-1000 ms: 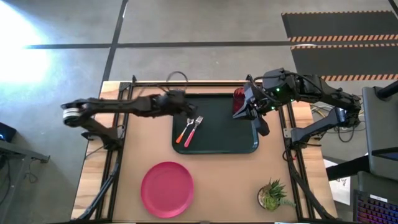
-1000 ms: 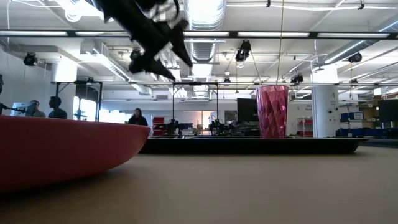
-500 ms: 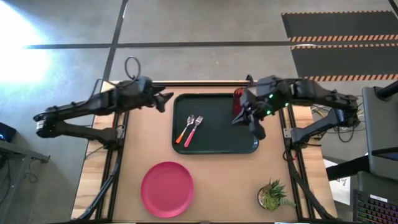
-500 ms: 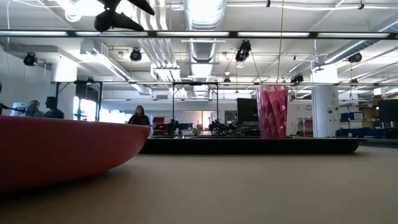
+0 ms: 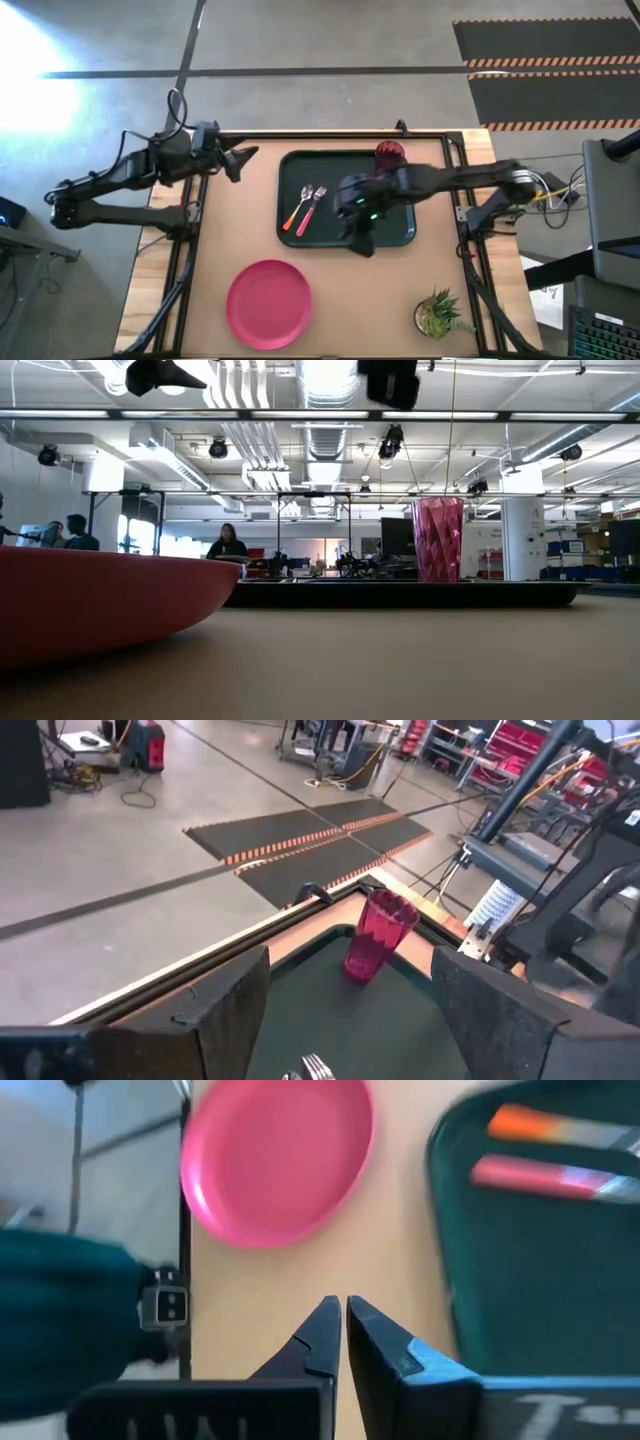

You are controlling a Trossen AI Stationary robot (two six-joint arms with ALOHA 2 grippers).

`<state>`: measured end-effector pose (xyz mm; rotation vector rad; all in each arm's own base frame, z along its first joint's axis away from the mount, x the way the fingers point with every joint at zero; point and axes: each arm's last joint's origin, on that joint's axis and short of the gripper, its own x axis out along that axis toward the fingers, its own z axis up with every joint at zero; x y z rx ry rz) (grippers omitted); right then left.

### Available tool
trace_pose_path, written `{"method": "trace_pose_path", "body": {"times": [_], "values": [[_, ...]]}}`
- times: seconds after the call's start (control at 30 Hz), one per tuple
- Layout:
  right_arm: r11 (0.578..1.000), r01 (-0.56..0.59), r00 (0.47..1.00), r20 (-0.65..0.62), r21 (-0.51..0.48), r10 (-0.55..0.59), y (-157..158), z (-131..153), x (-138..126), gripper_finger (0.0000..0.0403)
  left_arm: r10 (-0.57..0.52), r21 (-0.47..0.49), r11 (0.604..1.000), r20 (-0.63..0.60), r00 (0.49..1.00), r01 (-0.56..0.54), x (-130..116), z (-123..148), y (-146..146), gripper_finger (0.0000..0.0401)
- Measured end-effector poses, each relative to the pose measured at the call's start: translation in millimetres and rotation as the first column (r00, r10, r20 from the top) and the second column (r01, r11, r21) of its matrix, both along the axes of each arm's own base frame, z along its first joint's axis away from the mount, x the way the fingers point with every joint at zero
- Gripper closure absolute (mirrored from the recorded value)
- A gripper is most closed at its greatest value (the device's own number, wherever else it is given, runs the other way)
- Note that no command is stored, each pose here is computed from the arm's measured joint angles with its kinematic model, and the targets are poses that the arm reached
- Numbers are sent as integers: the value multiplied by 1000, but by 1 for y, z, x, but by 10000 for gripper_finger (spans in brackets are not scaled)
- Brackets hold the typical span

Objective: Pick and place plate/cup/fork/spoon on tray
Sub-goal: Put the pink plate on the black serving tray to the left of the pink fork

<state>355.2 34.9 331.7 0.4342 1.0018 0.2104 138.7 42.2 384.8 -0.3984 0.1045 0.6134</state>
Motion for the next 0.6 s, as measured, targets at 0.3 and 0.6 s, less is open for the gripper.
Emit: {"method": "trace_pose_path", "body": {"times": [0.3,0.6], "values": [[964,-119,965,-200,238,169,22,-99,62,319,-9,13,1000,-35,999,9,-13,-1,-3,139],[920,-206,951,-154,334,269,38,-130,106,268,-11,4,1000,-76,997,11,-27,-4,-6,139]]}}
